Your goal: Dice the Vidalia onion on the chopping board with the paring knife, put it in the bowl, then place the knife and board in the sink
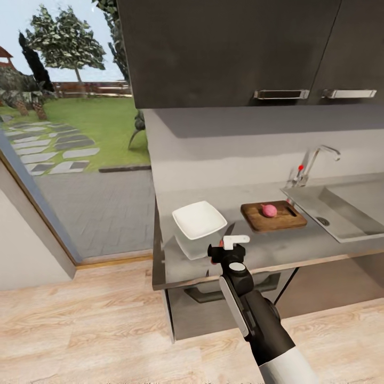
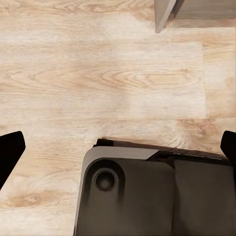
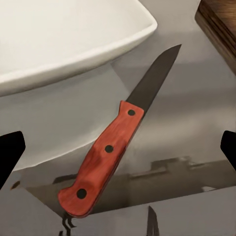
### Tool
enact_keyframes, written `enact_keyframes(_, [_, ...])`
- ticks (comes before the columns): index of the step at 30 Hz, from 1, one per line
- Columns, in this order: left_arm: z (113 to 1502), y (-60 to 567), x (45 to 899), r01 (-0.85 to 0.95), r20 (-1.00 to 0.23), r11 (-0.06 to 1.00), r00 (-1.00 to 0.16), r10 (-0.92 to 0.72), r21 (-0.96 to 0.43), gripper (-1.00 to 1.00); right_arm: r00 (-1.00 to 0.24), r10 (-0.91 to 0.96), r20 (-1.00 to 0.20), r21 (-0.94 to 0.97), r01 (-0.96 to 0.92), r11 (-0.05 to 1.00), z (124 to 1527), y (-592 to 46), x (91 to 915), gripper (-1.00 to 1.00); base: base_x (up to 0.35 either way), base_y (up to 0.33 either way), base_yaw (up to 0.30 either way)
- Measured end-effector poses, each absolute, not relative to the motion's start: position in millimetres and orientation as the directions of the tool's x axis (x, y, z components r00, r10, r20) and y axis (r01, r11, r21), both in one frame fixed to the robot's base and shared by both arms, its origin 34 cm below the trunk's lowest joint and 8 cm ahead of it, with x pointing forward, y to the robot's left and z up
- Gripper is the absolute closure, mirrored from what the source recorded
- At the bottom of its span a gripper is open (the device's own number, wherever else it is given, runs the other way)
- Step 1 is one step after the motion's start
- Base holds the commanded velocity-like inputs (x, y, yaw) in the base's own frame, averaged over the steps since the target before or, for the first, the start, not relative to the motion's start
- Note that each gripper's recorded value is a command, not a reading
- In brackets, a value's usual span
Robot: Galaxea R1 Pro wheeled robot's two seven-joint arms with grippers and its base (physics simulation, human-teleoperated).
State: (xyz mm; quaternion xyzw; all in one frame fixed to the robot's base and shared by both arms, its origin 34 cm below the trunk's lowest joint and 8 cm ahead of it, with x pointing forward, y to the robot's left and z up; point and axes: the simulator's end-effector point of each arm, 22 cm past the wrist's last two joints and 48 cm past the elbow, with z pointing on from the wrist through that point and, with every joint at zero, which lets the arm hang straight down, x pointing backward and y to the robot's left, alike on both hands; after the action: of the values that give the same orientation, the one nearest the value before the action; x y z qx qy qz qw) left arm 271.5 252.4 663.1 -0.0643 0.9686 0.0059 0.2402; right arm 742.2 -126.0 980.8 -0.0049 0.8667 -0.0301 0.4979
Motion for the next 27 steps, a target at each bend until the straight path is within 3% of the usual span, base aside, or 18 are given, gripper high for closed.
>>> enact_keyframes(27, [653.0,250.6,247.9,-0.129,-0.407,0.992,-0.905,-0.123,-0.015,-1.00,-0.542,-0.039,-0.839,-0.058,0.019,0.998,953.0,-126.1,741.7,-1.00,0.023,0.012,0.000])
